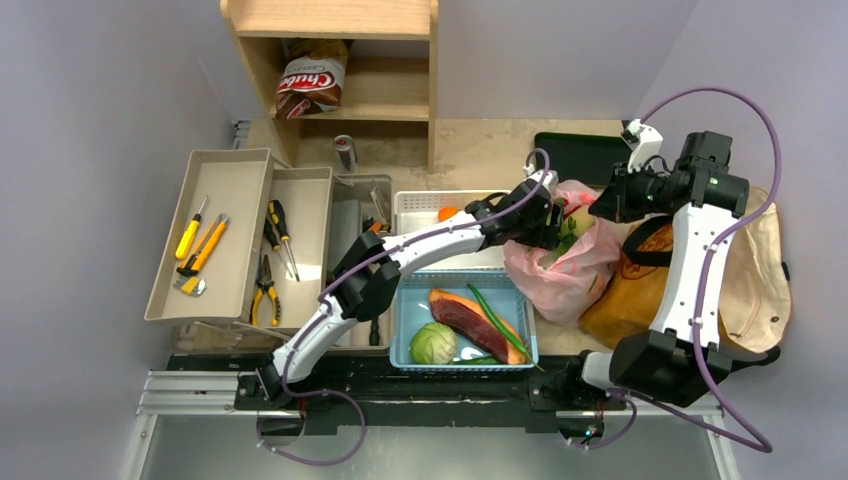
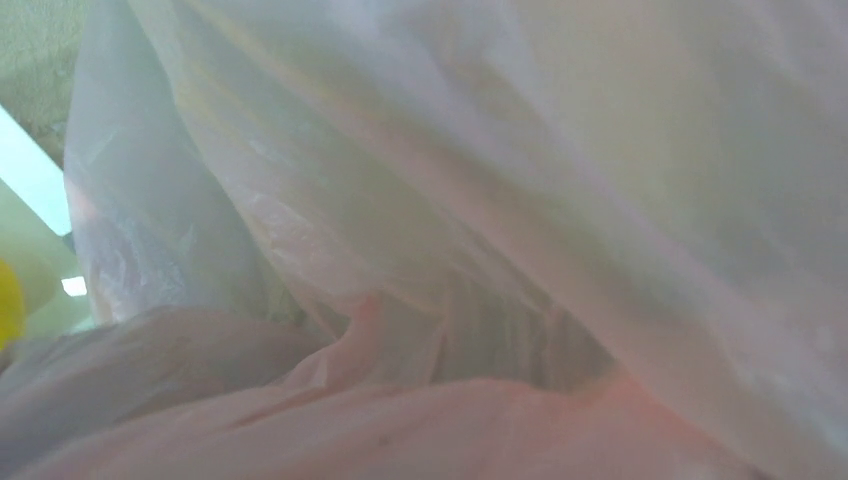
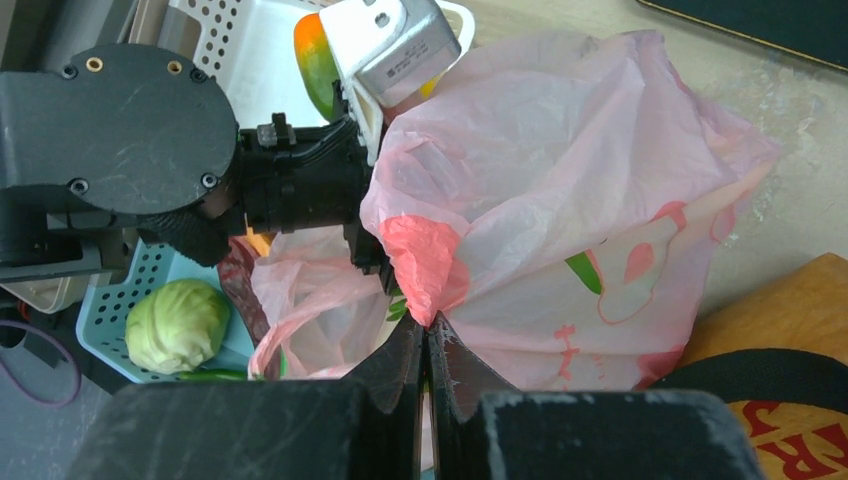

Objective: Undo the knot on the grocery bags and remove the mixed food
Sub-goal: Pick up the fake vegetable from the takeout bag.

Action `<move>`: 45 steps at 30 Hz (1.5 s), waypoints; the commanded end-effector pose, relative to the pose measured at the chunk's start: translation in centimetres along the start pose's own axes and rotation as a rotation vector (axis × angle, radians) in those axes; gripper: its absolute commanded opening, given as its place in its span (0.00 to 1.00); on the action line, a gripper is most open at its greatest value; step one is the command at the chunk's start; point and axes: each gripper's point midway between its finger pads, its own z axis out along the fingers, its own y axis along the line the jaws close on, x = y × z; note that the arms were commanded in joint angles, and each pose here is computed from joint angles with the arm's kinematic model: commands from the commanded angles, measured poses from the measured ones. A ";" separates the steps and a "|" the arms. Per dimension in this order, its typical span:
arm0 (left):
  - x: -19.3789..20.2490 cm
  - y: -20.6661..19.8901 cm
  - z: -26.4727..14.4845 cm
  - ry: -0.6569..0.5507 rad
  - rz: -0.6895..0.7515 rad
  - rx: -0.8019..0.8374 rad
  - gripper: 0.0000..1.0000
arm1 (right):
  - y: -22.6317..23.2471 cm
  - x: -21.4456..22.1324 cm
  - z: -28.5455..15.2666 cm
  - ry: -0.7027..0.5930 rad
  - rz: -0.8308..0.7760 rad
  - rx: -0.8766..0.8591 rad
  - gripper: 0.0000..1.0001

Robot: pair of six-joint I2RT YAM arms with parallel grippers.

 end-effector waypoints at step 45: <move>-7.0 -15.0 -23.8 -0.904 1.107 0.692 0.00 | -8.7 -2.1 0.6 -0.085 0.162 0.371 0.00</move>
